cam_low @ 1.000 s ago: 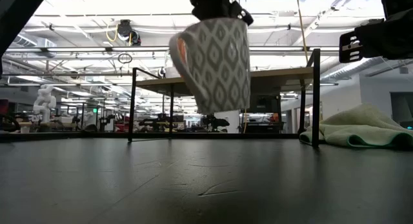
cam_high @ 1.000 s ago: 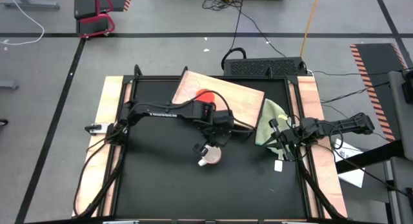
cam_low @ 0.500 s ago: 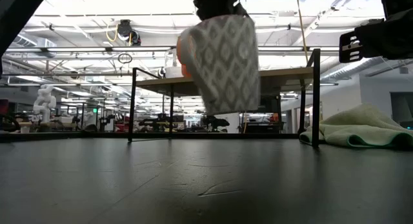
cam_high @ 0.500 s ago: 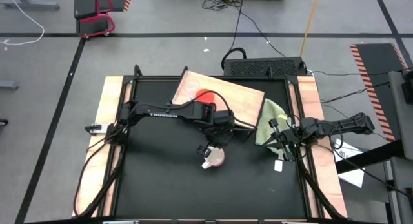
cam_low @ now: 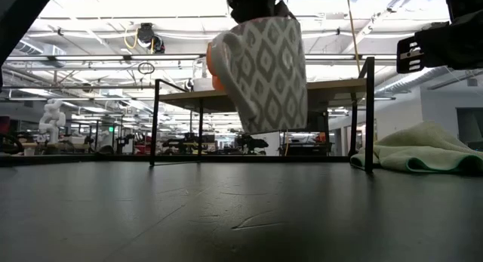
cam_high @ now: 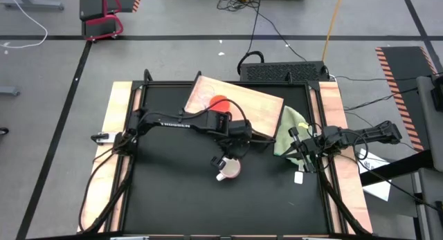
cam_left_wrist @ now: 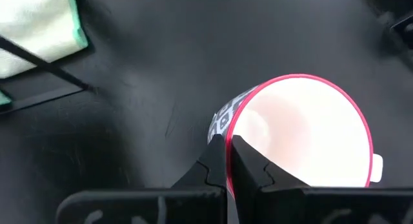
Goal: Stack small to large cups/mugs on shelf
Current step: Put the gray patterned mug on the shelf
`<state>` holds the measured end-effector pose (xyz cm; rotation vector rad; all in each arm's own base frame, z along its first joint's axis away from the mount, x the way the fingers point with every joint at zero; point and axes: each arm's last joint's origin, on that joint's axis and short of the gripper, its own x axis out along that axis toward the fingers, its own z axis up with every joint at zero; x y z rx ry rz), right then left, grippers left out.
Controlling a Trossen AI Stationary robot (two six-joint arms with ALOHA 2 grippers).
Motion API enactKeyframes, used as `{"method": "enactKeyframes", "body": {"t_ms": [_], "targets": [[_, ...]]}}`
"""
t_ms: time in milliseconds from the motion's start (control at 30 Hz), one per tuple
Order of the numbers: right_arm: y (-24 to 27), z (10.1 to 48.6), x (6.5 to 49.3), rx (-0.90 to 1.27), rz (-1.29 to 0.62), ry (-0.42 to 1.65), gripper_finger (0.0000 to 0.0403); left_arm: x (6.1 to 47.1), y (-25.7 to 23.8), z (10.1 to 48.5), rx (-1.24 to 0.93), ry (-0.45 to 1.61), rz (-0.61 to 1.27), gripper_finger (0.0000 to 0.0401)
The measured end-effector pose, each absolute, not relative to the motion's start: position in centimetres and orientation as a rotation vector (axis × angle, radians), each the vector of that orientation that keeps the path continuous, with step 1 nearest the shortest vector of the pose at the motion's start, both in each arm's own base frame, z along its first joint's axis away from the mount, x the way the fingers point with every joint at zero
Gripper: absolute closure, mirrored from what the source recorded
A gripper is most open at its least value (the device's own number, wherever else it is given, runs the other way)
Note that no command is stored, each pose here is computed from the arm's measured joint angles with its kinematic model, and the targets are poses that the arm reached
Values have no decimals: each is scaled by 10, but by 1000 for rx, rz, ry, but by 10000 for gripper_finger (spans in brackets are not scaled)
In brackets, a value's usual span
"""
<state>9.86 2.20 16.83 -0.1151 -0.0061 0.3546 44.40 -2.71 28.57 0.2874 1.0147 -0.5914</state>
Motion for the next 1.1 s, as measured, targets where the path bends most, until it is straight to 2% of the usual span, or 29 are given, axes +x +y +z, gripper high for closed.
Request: {"method": "enactKeyframes", "body": {"t_ms": [300,833,1100], "targets": [[22,168,99,-115,355,-7,403,445,-40,282,361,1010,-577,398],[22,169,99,-115,355,-8,403,443,-34,248,346,1066,-587,398],[22,169,99,-115,354,-8,403,444,-32,247,352,1049,-588,398]]}}
